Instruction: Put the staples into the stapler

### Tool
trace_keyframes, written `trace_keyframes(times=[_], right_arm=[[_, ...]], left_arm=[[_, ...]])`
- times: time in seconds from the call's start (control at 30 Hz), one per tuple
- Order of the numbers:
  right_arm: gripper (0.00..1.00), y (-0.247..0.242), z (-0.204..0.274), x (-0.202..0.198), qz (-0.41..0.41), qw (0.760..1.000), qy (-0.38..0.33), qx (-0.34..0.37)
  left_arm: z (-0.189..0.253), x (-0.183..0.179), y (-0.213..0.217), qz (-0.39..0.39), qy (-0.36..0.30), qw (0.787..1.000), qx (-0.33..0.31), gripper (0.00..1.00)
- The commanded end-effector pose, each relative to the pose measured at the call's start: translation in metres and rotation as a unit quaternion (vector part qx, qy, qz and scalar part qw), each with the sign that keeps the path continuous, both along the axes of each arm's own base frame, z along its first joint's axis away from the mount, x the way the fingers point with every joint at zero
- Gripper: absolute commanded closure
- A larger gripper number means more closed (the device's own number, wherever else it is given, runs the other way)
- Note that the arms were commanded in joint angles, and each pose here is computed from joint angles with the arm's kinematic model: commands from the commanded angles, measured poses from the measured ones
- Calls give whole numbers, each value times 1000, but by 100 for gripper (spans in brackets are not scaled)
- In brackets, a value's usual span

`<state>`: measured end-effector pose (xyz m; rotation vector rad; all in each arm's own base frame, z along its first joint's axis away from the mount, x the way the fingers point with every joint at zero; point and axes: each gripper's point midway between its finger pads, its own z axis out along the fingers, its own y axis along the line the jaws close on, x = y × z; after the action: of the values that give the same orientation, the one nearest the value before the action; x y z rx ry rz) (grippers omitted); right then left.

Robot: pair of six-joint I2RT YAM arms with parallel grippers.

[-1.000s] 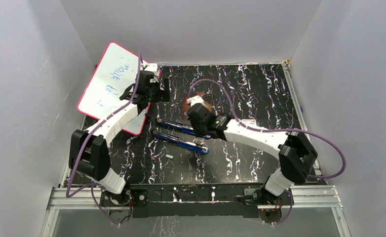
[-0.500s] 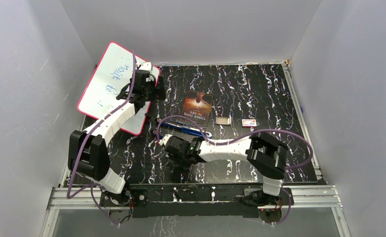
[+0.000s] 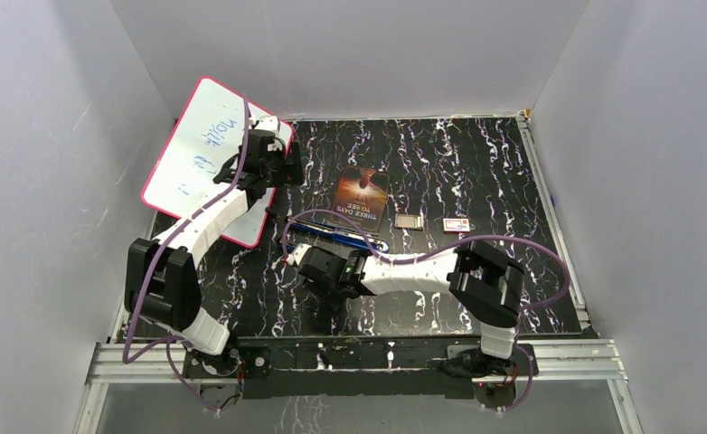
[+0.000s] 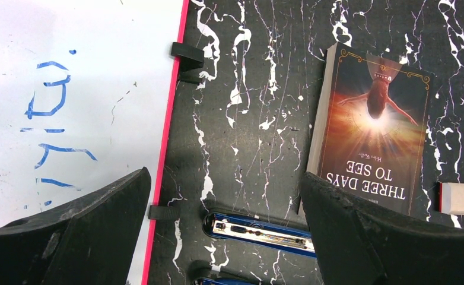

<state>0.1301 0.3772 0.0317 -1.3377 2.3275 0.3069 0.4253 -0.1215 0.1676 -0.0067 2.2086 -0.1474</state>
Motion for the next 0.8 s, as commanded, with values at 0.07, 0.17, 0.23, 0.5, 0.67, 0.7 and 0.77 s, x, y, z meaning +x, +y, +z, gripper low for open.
trace_keyframes(times=[0.07,0.17,0.23,0.5,0.67,0.7,0.77], right_arm=[[62,17,19,4,10,1000,-12,26],[63,15,20,6,7,1000,-16,24],[63,14,18,7,6,1000,-19,18],[64,15,10,4,8,1000,-9,11],[67,13,7,5,6,1000,-9,1],[69,13,6,5,6,1000,-8,0],[72,13,8,5,4,1000,-8,2]], left_arm=[[23,-3,1,-4,-28,1000,-8,3],[23,-3,0,-5,-29,1000,-8,3],[23,-3,0,-5,-29,1000,-8,3],[23,-3,1,-6,-29,1000,-7,3],[24,-3,1,-7,-30,1000,-7,3],[24,-3,0,-7,-30,999,-7,3],[25,-3,1,-7,-31,999,-6,3]])
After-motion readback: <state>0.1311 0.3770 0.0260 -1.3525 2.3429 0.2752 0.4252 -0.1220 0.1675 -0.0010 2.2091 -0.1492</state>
